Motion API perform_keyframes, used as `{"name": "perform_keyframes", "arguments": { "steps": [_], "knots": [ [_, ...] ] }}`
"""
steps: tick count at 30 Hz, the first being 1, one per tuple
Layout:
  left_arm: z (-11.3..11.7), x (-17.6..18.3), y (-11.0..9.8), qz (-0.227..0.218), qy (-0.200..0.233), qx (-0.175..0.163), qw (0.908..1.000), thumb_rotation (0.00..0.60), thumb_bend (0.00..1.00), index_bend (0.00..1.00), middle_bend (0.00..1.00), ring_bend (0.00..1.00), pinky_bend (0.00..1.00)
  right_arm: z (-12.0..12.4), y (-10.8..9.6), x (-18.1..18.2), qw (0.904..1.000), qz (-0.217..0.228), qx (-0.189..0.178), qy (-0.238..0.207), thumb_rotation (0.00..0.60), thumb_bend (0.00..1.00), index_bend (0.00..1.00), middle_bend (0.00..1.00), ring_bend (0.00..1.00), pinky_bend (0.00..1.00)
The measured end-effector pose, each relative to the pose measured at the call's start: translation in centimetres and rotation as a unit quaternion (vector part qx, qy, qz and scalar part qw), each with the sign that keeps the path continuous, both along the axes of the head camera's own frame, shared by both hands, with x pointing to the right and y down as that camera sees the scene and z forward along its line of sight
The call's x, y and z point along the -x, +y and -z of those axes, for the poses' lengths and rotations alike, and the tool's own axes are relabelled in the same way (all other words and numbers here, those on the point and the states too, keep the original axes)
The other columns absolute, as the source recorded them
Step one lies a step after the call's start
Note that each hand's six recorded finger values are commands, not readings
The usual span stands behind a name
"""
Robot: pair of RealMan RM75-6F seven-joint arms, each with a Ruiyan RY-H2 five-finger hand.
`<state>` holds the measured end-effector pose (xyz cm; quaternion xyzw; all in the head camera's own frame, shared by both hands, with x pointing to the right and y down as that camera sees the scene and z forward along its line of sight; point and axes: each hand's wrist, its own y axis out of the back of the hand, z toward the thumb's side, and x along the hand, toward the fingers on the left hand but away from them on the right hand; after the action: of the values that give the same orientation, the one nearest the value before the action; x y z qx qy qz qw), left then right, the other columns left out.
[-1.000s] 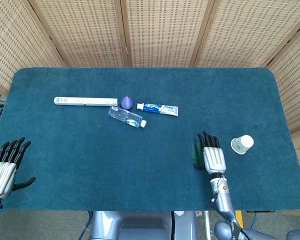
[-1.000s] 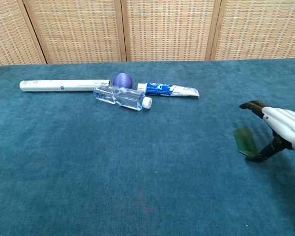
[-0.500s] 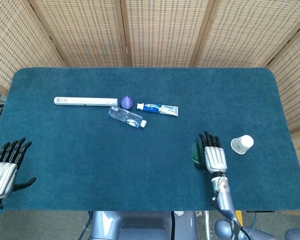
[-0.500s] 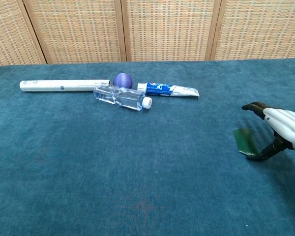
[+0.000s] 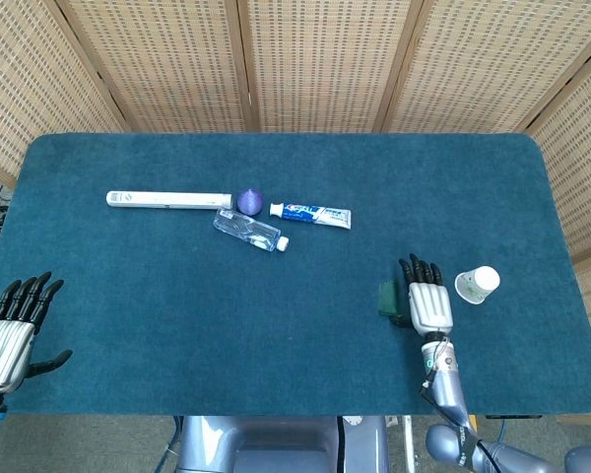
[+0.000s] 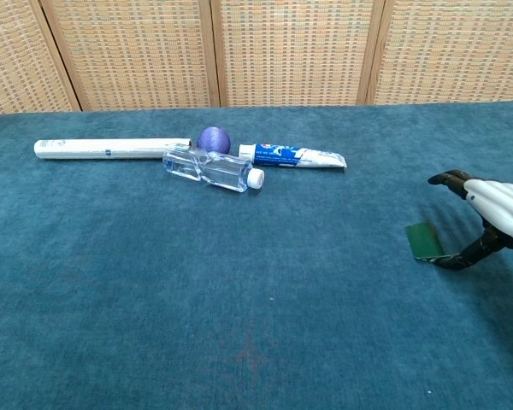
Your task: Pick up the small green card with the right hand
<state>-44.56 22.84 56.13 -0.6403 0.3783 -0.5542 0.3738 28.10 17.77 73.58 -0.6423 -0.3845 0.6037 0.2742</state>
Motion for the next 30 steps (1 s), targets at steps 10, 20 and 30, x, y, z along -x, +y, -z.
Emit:
{"name": "perform_keyframes", "arguments": {
  "steps": [10, 20, 30],
  "knots": [
    [0.07, -0.06, 0.03, -0.001, 0.001, -0.001, 1.0, 0.6, 0.08, 0.0, 0.0, 0.0, 0.0, 0.47, -0.47, 0.14, 1.0, 0.001, -0.004, 0.0, 0.6, 0.21, 0.0, 0.0, 0.0, 0.0],
    [0.07, -0.07, 0.03, -0.001, 0.002, 0.0, 1.0, 0.6, 0.08, 0.0, 0.0, 0.0, 0.0, 0.55, -0.55, 0.57, 1.0, 0.007, -0.002, -0.001, 0.6, 0.21, 0.0, 0.0, 0.0, 0.0],
    [-0.01, -0.12, 0.03, -0.002, 0.003, 0.001, 1.0, 0.6, 0.08, 0.0, 0.0, 0.0, 0.0, 0.15, 0.18, 0.76, 0.9998, 0.017, 0.008, 0.004, 0.6, 0.21, 0.32, 0.0, 0.0, 0.0]
  ]
}}
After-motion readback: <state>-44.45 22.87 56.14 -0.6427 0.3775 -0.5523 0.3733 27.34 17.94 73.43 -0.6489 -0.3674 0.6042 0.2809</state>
